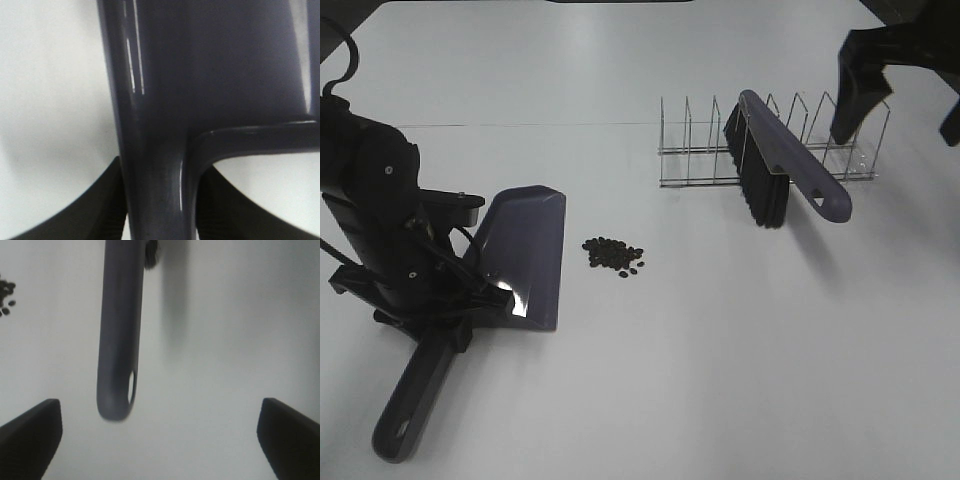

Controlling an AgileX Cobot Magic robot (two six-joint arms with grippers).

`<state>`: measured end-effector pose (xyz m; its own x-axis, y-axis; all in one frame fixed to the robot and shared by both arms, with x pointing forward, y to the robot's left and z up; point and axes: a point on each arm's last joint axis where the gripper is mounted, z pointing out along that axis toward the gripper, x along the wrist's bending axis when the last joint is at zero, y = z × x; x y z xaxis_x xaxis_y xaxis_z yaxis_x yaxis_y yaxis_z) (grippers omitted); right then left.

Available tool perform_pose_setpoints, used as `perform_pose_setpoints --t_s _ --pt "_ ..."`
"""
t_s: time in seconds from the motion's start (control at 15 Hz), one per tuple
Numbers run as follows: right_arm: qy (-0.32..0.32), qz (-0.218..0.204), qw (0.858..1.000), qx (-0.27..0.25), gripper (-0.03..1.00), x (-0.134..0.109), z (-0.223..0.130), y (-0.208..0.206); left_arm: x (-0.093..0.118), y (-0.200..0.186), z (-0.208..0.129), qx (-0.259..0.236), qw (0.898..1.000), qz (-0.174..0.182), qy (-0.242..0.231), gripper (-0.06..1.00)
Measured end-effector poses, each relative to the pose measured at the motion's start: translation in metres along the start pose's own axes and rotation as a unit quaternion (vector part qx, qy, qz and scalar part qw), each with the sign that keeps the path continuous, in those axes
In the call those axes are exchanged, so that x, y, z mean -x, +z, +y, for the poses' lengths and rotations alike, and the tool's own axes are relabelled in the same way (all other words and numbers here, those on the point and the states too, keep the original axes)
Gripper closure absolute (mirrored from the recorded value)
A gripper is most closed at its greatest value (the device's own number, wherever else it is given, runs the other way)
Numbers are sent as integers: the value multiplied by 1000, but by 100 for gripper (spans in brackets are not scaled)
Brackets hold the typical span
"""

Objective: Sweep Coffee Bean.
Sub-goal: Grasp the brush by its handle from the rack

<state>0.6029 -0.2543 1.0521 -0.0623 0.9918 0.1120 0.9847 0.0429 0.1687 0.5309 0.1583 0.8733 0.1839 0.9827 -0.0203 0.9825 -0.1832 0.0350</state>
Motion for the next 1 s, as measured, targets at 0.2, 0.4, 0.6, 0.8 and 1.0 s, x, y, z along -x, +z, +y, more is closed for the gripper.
perform_pose_setpoints --t_s 0.2,0.4,0.6,0.8,1.0 --pt "2 18 1000 15 3 -3 57 32 0 0 0 0 1000 0 0 59" --pt "7 41 999 12 3 -4 88 69 0 0 0 0 1000 0 -2 59" --pt "-4 51 999 -4 3 -10 106 114 0 0 0 0 1000 0 -4 59" --pt "-4 57 998 -18 5 -12 112 143 0 0 0 -2 1000 1 -9 59" --pt "-5 57 998 -19 17 -12 113 146 0 0 -1 -3 1000 1 -9 59"
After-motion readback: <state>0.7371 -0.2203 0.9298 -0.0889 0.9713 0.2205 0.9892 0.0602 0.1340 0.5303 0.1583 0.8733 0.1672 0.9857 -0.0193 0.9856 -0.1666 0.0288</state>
